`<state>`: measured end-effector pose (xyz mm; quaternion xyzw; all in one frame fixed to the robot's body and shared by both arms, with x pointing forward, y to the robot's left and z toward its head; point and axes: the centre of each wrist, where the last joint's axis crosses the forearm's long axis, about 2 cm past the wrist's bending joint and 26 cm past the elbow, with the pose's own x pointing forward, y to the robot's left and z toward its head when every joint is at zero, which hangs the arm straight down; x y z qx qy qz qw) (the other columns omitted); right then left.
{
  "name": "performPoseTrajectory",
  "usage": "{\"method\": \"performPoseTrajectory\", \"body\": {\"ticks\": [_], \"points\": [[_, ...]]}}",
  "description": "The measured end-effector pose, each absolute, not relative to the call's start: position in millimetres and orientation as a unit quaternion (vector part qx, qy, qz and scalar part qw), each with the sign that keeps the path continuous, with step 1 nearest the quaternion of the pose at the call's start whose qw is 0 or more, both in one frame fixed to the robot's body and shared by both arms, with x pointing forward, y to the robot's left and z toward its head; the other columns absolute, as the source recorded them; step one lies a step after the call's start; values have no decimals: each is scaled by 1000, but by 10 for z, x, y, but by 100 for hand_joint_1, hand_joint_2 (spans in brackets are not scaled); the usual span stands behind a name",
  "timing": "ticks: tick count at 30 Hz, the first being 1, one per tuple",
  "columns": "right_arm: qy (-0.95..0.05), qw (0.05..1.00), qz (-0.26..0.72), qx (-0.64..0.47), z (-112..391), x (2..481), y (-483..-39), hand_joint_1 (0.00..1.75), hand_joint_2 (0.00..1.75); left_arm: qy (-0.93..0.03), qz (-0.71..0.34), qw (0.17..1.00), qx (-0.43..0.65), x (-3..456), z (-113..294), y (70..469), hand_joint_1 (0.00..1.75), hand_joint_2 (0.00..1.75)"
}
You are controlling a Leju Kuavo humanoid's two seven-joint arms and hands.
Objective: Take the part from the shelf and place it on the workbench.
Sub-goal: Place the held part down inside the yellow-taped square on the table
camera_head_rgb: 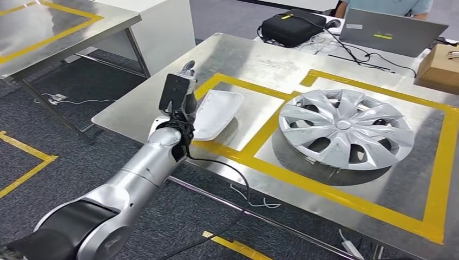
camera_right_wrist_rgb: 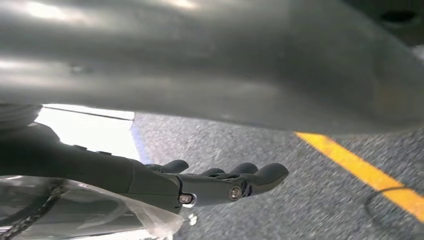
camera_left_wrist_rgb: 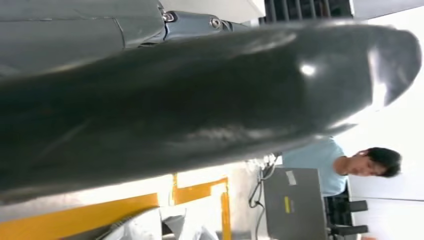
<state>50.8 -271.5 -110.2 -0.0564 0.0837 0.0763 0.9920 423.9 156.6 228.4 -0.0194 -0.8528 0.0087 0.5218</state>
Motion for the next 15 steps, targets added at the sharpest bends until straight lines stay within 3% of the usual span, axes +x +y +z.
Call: {"method": "performPoseTrajectory", "body": {"ticks": [15], "points": [[91,992,72,-55,-1100,511,-2692,0,0,-872,27,489,-15,4152,2408,1611,0,0]]}}
